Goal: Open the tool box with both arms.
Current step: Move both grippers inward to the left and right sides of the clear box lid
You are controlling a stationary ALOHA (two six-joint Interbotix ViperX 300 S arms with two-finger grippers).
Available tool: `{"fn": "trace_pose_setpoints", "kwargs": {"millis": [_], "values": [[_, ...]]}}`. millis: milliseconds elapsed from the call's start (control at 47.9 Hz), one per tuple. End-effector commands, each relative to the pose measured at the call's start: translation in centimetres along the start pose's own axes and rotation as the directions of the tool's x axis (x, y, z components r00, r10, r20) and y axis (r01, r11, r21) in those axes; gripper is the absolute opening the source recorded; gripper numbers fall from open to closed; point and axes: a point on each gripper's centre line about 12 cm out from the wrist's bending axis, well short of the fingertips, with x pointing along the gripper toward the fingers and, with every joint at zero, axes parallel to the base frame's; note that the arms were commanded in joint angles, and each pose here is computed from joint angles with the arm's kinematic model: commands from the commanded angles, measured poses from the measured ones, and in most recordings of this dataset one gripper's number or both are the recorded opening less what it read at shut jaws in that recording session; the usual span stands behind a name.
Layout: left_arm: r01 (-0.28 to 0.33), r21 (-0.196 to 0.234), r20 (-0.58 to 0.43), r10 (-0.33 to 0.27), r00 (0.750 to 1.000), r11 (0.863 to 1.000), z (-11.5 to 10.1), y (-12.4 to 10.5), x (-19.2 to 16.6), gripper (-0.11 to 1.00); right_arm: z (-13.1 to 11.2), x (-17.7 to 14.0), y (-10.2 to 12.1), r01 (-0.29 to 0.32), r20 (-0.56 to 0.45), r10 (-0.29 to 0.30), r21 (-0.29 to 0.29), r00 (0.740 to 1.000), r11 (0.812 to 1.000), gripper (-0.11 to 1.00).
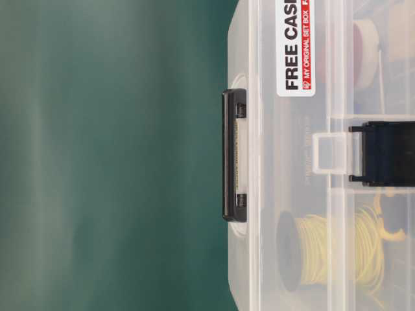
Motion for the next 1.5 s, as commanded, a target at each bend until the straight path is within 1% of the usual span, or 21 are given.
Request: {"fn": "trace_pose_setpoints", "kwargs": {"millis": [0, 21, 125, 271, 459, 501, 563, 605, 626, 689, 751, 793, 835, 918, 981, 1168, 1252, 1294, 1356, 1419, 1481], "values": [[-0.007, 0.007, 0.011, 0.007, 1.0, 1.0, 0.7, 0.1, 0.2, 0.0, 1.5, 0.4, -0.4, 0.021, 0.038, -0.02, -0.018, 0.999, 1.0, 0.0], [-0.007, 0.015, 0.003, 0.007, 1.0, 1.0, 0.6, 0.1, 0.2, 0.0, 1.5, 0.4, -0.5, 0.027, 0.035, -0.026, -0.011, 0.999, 1.0, 0.0], [-0.007, 0.039, -0.012, 0.007, 1.0, 0.999, 0.4, 0.1, 0.3, 0.0, 1.5, 0.5, -0.8, 0.042, 0.005, -0.042, -0.018, 0.999, 0.999, 0.0], [-0.014, 0.055, -0.026, 0.015, 1.0, 0.998, 0.2, 0.3, 0.2, 0.0, 1.5, 0.6, -1.2, 0.057, -0.041, -0.058, -0.015, 0.997, 0.998, 0.0], [-0.079, 0.057, -0.098, 0.084, 0.992, 0.995, -0.7, 1.6, 0.1, 0.0, 0.4, 0.4, -2.4, 0.117, -0.117, -0.116, -0.003, 0.986, 0.993, 0.01], [-0.091, 0.058, -0.116, 0.097, 0.988, 0.994, -0.9, 1.9, 0.1, 0.0, 0.1, 0.4, -2.7, 0.132, -0.141, -0.131, -0.003, 0.981, 0.991, 0.02], [-0.107, 0.058, -0.144, 0.115, 0.983, 0.993, -1.3, 2.3, 0.0, 0.0, -0.5, 0.5, -3.1, 0.153, -0.179, -0.151, -0.001, 0.972, 0.988, 0.14], [-0.112, 0.058, -0.167, 0.12, 0.979, 0.992, -1.6, 2.4, 0.0, 0.02, -1.0, 0.4, -3.3, 0.165, -0.209, -0.161, 0.001, 0.965, 0.986, 0.25], [-0.113, 0.056, -0.181, 0.121, 0.976, 0.992, -1.8, 2.4, -0.1, 0.05, -1.3, 0.5, -3.5, 0.172, -0.23, -0.166, 0.003, 0.959, 0.985, 0.33], [-0.112, 0.049, -0.215, 0.12, 0.969, 0.993, -2.2, 2.4, -0.2, 0.19, -2.1, 0.5, -3.7, 0.184, -0.27, -0.175, 0.008, 0.947, 0.983, 0.52], [-0.113, 0.041, -0.25, 0.12, 0.961, 0.993, -2.7, 2.4, -0.2, 0.37, -2.7, 0.5, -3.8, 0.193, -0.306, -0.179, 0.014, 0.935, 0.981, 0.7], [-0.112, 0.039, -0.276, 0.119, 0.954, 0.993, -3.2, 2.4, -0.3, 0.49, -3.1, 0.5, -3.8, 0.195, -0.334, -0.177, 0.019, 0.926, 0.981, 0.79], [-0.113, 0.039, -0.295, 0.119, 0.948, 0.993, -3.5, 2.4, -0.3, 0.61, -3.5, 0.5, -3.8, 0.197, -0.358, -0.176, 0.023, 0.917, 0.98, 0.84], [-0.122, 0.039, -0.321, 0.128, 0.938, 0.992, -3.9, 2.6, -0.4, 0.83, -4.2, 0.4, -3.9, 0.204, -0.404, -0.173, 0.033, 0.898, 0.979, 0.82], [-0.132, 0.04, -0.34, 0.137, 0.93, 0.99, -4.4, 2.8, -0.5, 0.91, -4.8, 0.3, -4.0, 0.216, -0.441, -0.176, 0.043, 0.88, 0.975, 0.81], [-0.169, 0.039, -0.434, 0.169, 0.885, 0.985, -7.2, 3.7, -0.1, 0.9, -7.2, 0.7, -4.8, 0.264, -0.539, -0.192, 0.058, 0.82, 0.963, 0.81], [-0.176, 0.039, -0.47, 0.174, 0.866, 0.984, -8.5, 4.0, 0.1, 0.9, -8.4, 1.1, -5.2, 0.284, -0.585, -0.199, 0.056, 0.786, 0.957, 0.81], [-0.179, 0.038, -0.486, 0.175, 0.856, 0.983, -9.1, 4.1, 0.3, 0.9, -9.2, 1.3, -5.5, 0.295, -0.615, -0.201, 0.053, 0.762, 0.954, 0.81], [-0.178, 0.04, -0.504, 0.174, 0.846, 0.983, -9.8, 4.1, 0.6, 0.9, -9.9, 1.5, -5.8, 0.308, -0.641, -0.205, 0.051, 0.739, 0.95, 0.81], [-0.178, 0.04, -0.519, 0.173, 0.837, 0.983, -10.3, 4.2, 0.9, 0.9, -10.4, 1.9, -6.0, 0.312, -0.66, -0.204, 0.049, 0.723, 0.949, 0.81], [-0.178, 0.04, -0.525, 0.173, 0.833, 0.983, -10.6, 4.3, 1.2, 0.9, -10.7, 2.2, -6.1, 0.313, -0.67, -0.202, 0.047, 0.714, 0.949, 0.81]]}}
